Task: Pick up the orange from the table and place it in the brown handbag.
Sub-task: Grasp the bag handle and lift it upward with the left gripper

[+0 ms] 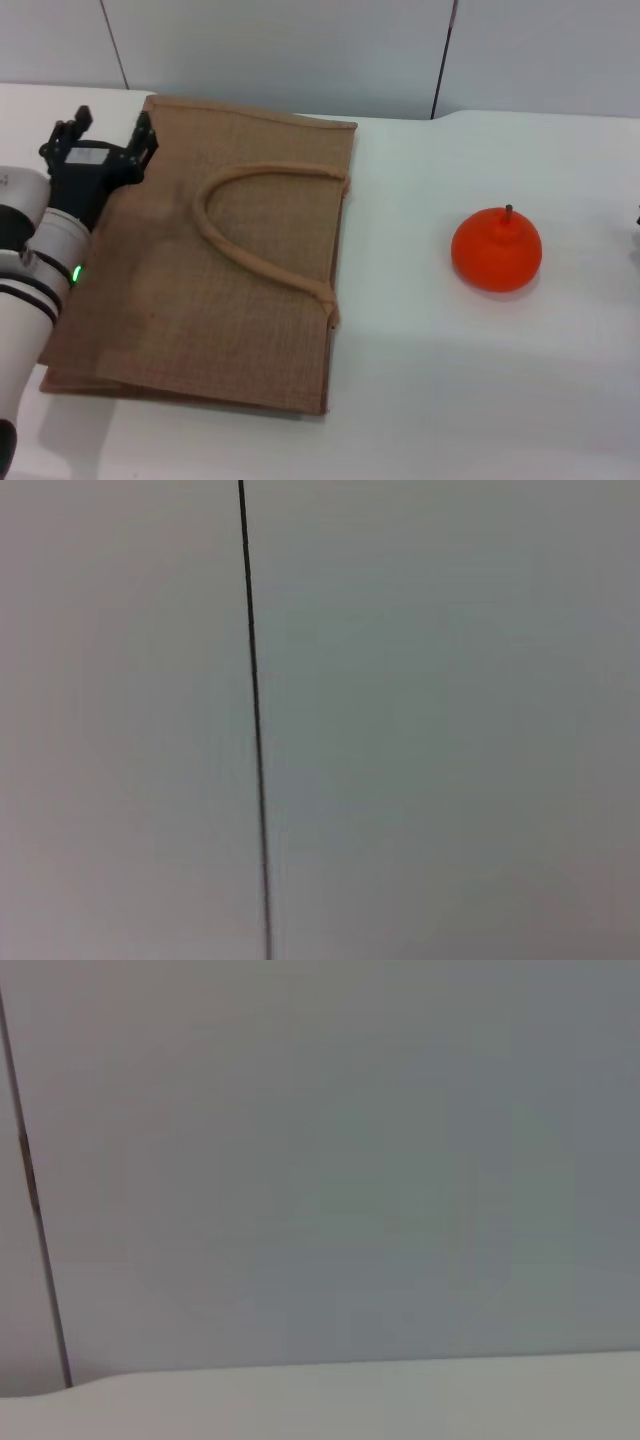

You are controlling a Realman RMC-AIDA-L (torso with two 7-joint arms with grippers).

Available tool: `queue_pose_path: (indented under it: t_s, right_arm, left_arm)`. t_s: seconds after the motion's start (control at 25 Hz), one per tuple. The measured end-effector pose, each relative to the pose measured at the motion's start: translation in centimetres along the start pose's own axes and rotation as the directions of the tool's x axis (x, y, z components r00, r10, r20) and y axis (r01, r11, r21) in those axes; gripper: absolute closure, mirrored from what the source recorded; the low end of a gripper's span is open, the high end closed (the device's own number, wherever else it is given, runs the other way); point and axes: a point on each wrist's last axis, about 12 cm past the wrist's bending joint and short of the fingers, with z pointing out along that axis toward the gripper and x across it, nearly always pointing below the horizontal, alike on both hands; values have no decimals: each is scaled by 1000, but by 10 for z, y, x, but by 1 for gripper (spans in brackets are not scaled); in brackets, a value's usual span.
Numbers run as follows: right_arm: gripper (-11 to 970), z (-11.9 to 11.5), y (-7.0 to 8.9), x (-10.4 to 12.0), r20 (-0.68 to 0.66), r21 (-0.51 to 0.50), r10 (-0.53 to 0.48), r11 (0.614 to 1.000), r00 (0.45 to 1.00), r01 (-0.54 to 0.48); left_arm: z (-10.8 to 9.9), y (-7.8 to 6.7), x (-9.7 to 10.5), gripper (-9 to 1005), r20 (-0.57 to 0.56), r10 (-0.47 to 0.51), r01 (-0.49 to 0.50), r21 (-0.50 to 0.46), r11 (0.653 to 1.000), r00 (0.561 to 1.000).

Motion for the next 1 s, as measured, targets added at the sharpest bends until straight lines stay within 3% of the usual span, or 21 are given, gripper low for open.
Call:
queue_pose_path:
  t_s: [0.24,0.44,0.72,1.0]
  right_arm:
    - [77,0,-1,0,-3,-1,-4,1000,1000,4]
    - [77,-1,-3,1,-5,4,-5,1000,1000,5]
    - [78,-1,-4,3,-30,13,-4,1000,1000,4]
    - [78,-2,-5,4,-33,16,-5,1000,999,6]
  left_arm:
    - [3,-14,-5,269,11,9,-10,86,996,1000]
    - [3,-27,-16,273,54,38,-49,214,976,998]
    - [8,-30,-34,278,99,-32,-10,397,918,995]
    - [17,-31,-31,284,24,40,-46,457,888,999]
